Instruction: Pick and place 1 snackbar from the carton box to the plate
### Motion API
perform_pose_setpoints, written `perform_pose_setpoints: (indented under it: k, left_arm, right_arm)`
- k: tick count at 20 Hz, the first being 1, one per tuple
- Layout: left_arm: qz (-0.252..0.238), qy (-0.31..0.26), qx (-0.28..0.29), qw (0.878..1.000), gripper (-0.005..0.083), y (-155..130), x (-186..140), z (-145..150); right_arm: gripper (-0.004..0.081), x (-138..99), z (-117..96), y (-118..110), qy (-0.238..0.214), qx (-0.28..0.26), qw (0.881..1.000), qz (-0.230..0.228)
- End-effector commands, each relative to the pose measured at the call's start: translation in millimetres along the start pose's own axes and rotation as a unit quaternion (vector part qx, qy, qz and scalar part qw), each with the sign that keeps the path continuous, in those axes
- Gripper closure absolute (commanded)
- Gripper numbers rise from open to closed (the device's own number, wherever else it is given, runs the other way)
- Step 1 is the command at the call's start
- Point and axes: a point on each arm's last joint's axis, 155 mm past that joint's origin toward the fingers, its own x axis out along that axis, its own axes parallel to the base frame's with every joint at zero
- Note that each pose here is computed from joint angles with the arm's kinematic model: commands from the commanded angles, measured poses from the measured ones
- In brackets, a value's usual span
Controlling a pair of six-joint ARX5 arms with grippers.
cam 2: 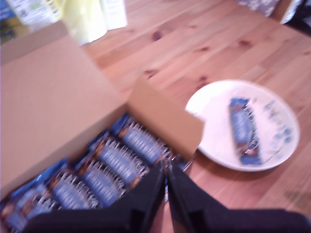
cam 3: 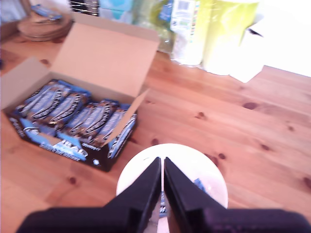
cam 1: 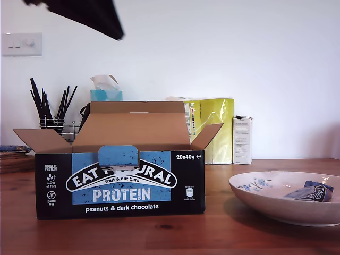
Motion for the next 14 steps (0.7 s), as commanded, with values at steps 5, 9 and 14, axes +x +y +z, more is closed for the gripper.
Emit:
perform_pose_setpoints:
  k: [5,9,14]
  left_arm:
    - [0.035,-0.015,-0.014,0.999,0.0797,23.4,-17.4,-19.0]
    - [0.063,-0.036,-0.024,0.997,0.0797,42.7,-36.6,-27.1]
    - [0.105,-0.073,-0.040,0.991,0.0797,75.9,-66.4,-32.4]
  right_arm:
    - [0.0783,13.0,-18.9,-10.6,0.017,0.017,1.000,-0.011]
    - [0.0783,18.4,-26.6,-0.7,0.003,0.038,0.999,0.024]
    - [0.0783,22.2,-42.6,18.4,-0.002,0.051,0.996,0.073]
